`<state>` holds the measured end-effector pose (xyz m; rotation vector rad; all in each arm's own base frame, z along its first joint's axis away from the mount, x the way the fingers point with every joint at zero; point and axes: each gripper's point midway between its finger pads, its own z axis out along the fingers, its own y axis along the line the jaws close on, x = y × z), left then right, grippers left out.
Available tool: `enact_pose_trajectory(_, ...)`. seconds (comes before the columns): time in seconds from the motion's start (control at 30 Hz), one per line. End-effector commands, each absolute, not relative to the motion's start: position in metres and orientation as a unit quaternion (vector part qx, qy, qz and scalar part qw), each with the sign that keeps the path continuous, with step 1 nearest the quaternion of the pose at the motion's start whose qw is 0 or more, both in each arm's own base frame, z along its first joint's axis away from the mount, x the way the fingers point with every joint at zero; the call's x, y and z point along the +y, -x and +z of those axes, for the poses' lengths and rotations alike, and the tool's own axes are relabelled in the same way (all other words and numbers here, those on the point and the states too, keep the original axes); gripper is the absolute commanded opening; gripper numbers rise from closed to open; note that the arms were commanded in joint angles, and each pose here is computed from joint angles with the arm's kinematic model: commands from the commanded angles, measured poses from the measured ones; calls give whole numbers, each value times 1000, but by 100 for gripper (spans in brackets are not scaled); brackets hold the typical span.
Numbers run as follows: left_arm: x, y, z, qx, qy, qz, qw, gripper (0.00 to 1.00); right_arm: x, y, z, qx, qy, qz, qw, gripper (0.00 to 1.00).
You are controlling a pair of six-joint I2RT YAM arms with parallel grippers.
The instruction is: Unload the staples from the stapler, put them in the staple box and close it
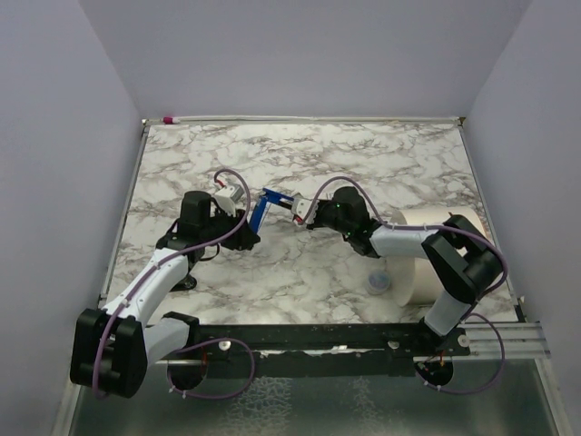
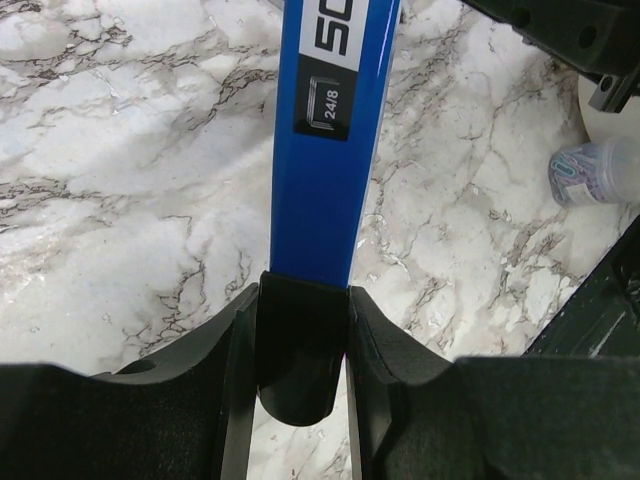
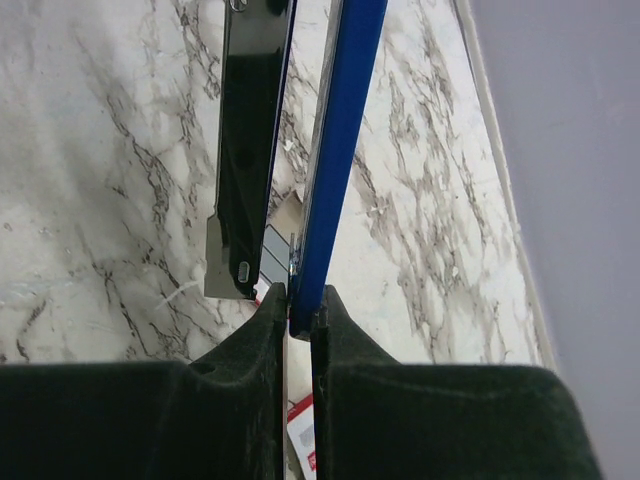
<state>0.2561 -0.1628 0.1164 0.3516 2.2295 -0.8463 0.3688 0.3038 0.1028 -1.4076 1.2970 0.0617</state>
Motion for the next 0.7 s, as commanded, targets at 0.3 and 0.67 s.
enact_pose_trajectory(0.3, -143, -288, 130, 862, -94, -274, 415, 0, 280, -380, 125, 490, 647, -27, 583, 1)
enact_pose_trajectory(0.67, -153, -305, 196, 821, -37, -322, 470, 0, 346, -318, 118, 598, 543, 219, 547, 1)
